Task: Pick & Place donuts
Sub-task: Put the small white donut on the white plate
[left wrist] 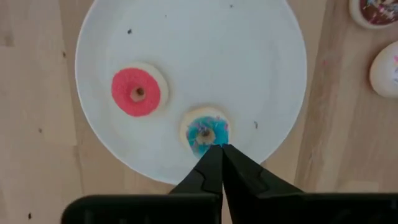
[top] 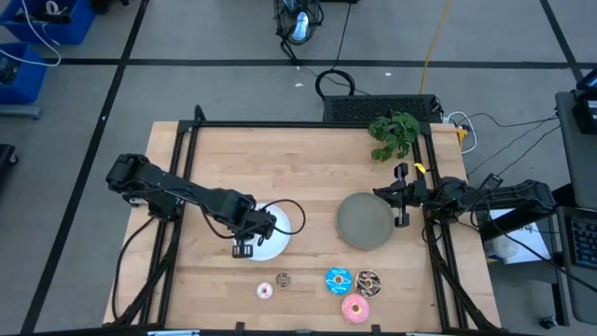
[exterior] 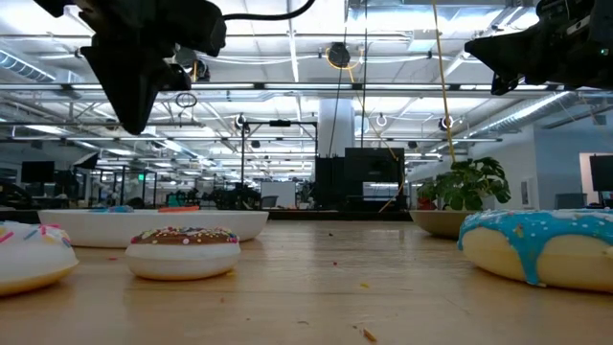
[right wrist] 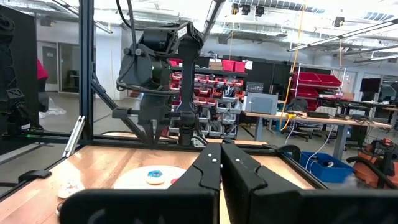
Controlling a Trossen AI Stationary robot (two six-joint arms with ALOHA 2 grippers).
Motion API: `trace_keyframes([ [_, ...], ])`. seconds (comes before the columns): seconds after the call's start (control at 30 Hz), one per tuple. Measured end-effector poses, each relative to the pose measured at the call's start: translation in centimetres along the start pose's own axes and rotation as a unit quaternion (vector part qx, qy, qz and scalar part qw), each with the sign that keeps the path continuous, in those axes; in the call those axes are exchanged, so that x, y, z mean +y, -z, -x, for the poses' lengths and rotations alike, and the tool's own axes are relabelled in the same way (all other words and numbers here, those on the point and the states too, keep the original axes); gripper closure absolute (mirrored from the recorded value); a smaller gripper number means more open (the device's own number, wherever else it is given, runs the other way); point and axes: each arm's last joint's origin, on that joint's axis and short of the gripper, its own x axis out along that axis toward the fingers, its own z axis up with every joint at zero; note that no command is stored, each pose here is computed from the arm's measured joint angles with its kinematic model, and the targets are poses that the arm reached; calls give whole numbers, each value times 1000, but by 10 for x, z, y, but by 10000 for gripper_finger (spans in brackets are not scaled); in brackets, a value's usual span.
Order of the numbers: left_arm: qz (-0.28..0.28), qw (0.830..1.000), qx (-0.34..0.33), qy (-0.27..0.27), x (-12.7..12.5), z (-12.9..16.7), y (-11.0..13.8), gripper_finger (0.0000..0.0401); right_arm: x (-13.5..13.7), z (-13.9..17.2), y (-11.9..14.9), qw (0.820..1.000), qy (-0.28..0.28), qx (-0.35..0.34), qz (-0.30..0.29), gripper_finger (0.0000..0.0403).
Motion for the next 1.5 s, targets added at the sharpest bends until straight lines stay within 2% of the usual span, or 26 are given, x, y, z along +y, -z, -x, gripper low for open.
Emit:
trace_keyframes([
  [0.27,30,999,6,14,-7,3,2,391,0,0,0,1000,0,0,0,403],
  [0.47,28,999,-32,27,-24,27,-4,396,0,0,-1,1000,0,-3,0,403],
  [0.63,36,997,-67,8,-38,53,-5,397,0,0,-1,1000,0,-3,0,403],
  [0.8,52,995,-78,21,-50,63,-3,397,0,0,-1,1000,0,-3,0,403],
  [0.97,54,997,-49,30,-59,57,0,396,0,0,-1,1000,0,-3,0,403],
  [1.27,43,998,24,41,-74,27,-12,396,0,0,-1,1000,2,-4,0,403],
  [1.5,3,999,22,42,-95,30,-37,396,0,0,-1,1000,2,-3,0,403],
])
